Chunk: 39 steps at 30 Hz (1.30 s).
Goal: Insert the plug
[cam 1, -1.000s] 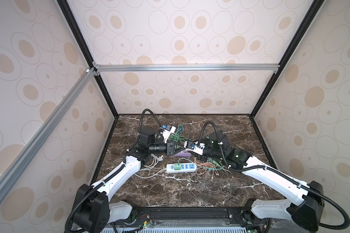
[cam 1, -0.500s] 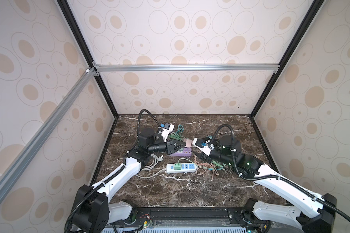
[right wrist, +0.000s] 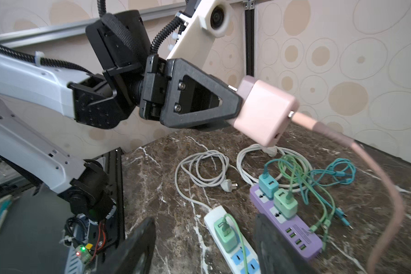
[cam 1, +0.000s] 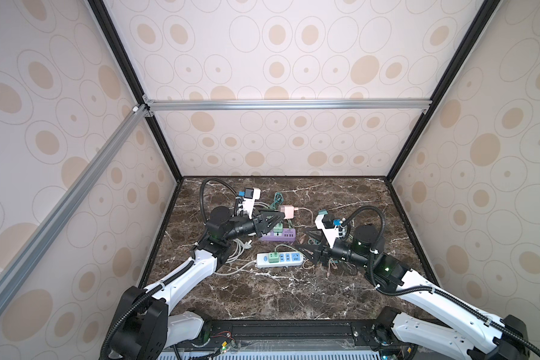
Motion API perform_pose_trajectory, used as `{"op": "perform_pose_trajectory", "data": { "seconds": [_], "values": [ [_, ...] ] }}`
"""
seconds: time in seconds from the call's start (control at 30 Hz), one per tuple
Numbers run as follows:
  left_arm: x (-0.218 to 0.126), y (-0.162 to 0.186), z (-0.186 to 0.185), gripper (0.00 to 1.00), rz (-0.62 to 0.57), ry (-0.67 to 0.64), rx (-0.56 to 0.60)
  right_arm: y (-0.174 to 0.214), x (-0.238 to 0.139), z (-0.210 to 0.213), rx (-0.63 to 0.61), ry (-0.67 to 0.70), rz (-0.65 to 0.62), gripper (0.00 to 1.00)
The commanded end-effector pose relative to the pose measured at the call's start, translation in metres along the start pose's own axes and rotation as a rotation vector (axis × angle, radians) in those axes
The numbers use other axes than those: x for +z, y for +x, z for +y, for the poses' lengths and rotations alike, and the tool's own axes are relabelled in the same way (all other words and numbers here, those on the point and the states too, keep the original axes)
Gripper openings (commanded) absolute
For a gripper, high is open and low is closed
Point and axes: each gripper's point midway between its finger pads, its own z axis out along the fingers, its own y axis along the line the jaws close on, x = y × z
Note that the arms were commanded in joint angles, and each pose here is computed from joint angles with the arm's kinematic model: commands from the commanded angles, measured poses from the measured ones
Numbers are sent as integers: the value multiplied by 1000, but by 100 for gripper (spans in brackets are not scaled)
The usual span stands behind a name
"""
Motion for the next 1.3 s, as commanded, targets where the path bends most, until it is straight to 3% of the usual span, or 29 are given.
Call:
{"op": "perform_pose_trajectory", "data": {
  "seconds": [0.0, 0.27, 0.47, 0.87, 1.07, 1.27],
  "values": [
    [-8, -25, -43, 0, -88, 137, 99, -39, 0, 19, 41, -125, -149, 68],
    [-19, -27, -66, 0, -120, 208, 157, -73, 5, 16, 56, -198, -247, 58],
    [-25, -27, -79, 0, -130, 253, 195, -84, 5, 4, 100, -211, -315, 57],
    [-28, -26, -89, 0, -140, 315, 205, -103, 19, 25, 43, -403, -314, 55],
    [-29, -25, -90, 0, -139, 327, 201, -110, 20, 29, 34, -430, -321, 48],
    [-29, -25, -90, 0, -140, 328, 202, -112, 20, 32, 33, -454, -316, 47]
  ]
}}
